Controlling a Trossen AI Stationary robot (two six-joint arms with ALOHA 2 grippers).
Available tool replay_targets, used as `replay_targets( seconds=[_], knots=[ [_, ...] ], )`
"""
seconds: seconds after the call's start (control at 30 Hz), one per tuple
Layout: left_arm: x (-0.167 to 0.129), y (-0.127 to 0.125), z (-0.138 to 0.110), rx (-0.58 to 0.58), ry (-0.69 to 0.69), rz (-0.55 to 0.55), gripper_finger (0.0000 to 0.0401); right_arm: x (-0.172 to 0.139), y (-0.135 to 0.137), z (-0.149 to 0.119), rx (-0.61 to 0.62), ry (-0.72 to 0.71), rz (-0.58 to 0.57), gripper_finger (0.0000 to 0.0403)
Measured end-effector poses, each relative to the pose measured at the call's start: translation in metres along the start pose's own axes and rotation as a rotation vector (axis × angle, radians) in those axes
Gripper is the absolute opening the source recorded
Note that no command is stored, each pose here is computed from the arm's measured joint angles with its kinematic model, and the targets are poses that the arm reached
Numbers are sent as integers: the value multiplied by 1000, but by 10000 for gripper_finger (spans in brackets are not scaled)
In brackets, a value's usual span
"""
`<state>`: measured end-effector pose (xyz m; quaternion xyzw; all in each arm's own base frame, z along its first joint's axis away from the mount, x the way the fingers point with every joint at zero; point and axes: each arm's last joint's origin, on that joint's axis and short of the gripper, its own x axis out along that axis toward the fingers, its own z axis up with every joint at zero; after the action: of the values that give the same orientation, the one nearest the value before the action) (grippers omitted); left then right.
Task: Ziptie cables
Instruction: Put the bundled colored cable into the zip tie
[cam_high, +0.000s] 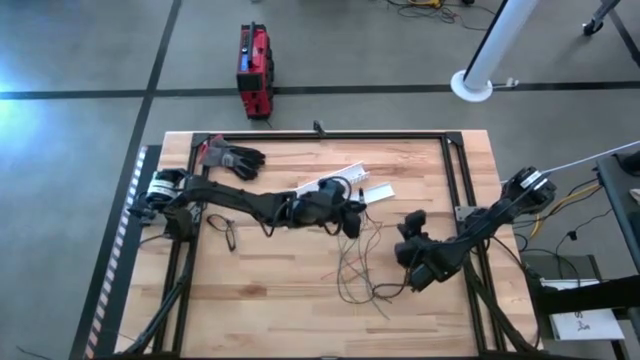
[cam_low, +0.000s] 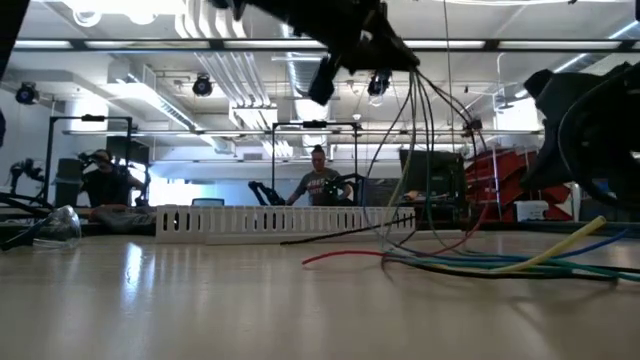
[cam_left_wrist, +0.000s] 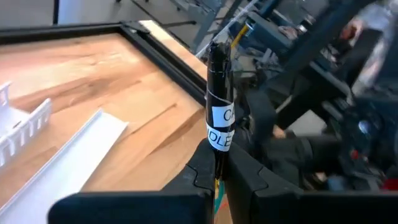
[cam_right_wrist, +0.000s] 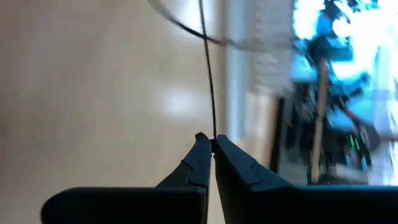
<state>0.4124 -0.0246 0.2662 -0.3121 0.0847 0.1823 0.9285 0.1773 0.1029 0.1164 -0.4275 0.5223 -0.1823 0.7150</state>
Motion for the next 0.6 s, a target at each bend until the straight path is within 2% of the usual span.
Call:
replay_targets(
  seconds=[0.1, 0.37, 0.5, 0.6],
  knots=[
    [4, 15, -2, -47, 0, 15, 0, 4, 10, 6, -104, -8, 62, 0],
    [8, 31, 0, -83, -13, 40, 0, 14, 26, 17, -230, 58, 35, 0],
    [17, 42, 6, -90, -50, 62, 0, 14, 27, 22, -248, 65, 29, 0],
    [33, 52, -4, -81, -25, 88, 0, 12, 24, 24, -235, 61, 32, 0]
  ],
)
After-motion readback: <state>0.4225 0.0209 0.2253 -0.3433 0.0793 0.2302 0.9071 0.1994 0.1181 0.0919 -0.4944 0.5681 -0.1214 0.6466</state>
